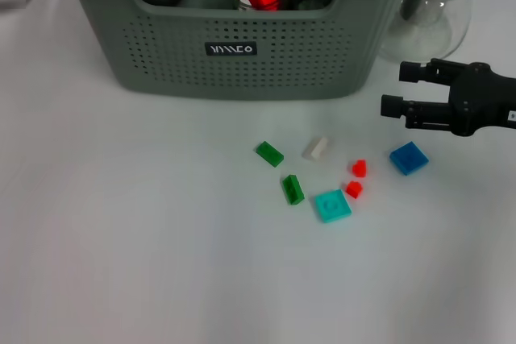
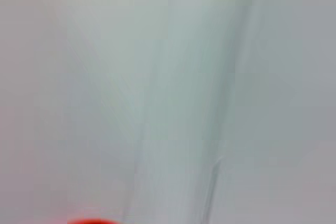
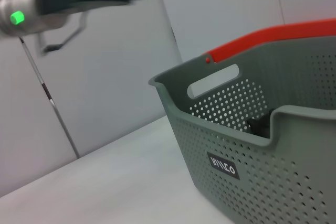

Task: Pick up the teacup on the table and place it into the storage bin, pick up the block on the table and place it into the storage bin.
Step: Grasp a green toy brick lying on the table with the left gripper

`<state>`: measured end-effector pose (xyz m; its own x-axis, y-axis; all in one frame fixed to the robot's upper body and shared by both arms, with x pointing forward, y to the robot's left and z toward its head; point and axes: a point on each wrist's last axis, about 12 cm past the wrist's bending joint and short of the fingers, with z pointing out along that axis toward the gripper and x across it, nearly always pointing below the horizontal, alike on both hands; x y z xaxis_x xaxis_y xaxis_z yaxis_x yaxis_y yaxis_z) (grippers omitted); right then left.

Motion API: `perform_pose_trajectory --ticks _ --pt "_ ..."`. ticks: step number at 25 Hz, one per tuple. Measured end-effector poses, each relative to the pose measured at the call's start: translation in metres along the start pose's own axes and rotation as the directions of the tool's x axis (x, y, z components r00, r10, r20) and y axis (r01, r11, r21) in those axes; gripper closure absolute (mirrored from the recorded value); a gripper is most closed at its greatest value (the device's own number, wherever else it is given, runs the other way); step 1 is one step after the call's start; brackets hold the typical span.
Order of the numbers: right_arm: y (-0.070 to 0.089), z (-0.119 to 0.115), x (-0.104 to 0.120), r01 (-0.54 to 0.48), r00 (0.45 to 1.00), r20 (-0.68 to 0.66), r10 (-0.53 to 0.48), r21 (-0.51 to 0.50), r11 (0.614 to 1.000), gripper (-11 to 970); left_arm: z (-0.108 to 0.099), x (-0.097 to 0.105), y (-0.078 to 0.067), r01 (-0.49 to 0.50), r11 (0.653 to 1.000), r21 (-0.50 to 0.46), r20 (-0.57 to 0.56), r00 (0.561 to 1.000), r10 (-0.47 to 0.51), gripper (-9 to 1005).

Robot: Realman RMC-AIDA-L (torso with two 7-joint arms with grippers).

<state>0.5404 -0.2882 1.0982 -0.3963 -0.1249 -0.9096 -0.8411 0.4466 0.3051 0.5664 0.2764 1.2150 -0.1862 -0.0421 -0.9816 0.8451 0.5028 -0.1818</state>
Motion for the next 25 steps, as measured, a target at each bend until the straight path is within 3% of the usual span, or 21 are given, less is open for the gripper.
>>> perform_pose_trajectory --ticks 2,5,10,12,13,14,21,25 --pt "0.000 0.000 0.001 -0.002 1.000 -0.002 0.002 0.004 1.000 103 -0.025 0.032 -0.007 -0.019 0.999 0.031 0.042 0.999 0.018 380" --pt "-0.001 -0.001 0.001 -0.008 1.000 -0.001 0.008 0.007 1.000 103 -0.038 0.085 -0.015 -0.051 0.998 0.041 -0.002 0.999 0.051 352" --pt "-0.001 0.001 -0.001 -0.003 1.000 -0.004 0.003 0.001 1.000 103 -0.020 0.169 -0.044 -0.076 0.986 0.150 -0.108 0.990 0.093 356" --pt "-0.001 0.001 -0.001 -0.003 1.000 -0.005 0.003 0.000 1.000 102 -0.016 0.176 -0.045 -0.077 0.985 0.155 -0.122 0.988 0.097 359" --pt "-0.001 0.001 -0.001 -0.003 1.000 -0.005 0.003 -0.001 1.000 102 0.000 0.197 -0.053 -0.079 0.982 0.170 -0.173 0.979 0.109 361" --pt "-0.001 0.001 -0.001 -0.005 1.000 -0.005 0.005 -0.001 1.000 102 0.006 0.203 -0.055 -0.083 0.981 0.175 -0.189 0.975 0.116 363" --pt "-0.001 0.001 -0.001 -0.010 1.000 -0.005 0.010 0.000 1.000 102 0.043 0.227 -0.067 -0.139 0.971 0.192 -0.254 0.949 0.186 375" --pt "0.000 -0.001 0.001 -0.015 1.000 -0.005 0.015 0.002 1.000 102 0.057 0.237 -0.069 -0.203 0.967 0.153 -0.285 0.928 0.240 382"
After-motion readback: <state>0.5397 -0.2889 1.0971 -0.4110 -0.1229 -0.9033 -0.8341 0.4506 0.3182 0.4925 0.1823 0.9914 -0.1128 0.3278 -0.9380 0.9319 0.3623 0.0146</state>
